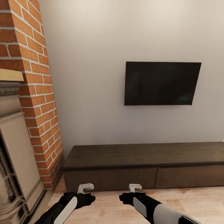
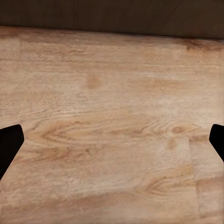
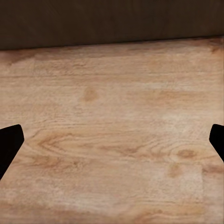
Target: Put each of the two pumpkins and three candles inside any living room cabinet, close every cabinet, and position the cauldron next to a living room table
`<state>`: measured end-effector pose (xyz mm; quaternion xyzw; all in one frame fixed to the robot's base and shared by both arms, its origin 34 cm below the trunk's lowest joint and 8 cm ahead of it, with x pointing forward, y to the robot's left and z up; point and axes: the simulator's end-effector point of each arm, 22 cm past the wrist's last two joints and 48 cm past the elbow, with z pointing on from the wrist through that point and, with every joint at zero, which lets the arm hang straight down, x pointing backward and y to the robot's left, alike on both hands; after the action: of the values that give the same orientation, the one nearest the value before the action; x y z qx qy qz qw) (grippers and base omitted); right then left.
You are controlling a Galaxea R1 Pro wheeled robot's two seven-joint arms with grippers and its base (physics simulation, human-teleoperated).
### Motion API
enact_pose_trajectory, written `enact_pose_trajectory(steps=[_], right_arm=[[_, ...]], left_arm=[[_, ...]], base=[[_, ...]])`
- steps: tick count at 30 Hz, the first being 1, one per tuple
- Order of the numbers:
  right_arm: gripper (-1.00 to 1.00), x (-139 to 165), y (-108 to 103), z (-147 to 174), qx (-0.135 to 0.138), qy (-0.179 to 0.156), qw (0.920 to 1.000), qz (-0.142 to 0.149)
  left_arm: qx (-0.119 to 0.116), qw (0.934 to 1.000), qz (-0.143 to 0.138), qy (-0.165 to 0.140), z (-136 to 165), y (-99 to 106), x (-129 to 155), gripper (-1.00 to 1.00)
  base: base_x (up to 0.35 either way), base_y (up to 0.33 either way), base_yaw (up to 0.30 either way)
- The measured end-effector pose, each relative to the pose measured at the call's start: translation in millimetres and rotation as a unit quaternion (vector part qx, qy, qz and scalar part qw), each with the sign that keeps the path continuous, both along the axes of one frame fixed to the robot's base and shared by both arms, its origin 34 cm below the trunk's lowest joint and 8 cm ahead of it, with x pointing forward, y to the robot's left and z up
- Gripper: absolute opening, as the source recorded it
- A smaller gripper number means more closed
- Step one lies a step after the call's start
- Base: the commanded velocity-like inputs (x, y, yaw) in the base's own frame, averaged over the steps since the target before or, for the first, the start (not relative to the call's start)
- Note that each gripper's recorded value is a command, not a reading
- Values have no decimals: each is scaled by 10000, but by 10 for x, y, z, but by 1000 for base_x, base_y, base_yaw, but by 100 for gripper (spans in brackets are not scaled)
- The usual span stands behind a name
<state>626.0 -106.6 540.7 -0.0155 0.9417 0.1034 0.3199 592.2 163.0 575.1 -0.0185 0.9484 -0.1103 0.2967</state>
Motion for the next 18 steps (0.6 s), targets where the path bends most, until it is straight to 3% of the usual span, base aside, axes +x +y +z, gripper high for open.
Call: enact_pose_trajectory(steps=[8, 18], right_arm=[[100, 23, 4, 159, 4, 2, 10000, 7], [100, 42, -9, 329, -14, 28, 10000, 9]], left_arm=[[2, 10000, -3, 4, 157, -1, 23, 100], [4, 10000, -4, 28, 332, -1, 43, 100]], base=[[-18, 0, 0], [-141, 0, 0]])
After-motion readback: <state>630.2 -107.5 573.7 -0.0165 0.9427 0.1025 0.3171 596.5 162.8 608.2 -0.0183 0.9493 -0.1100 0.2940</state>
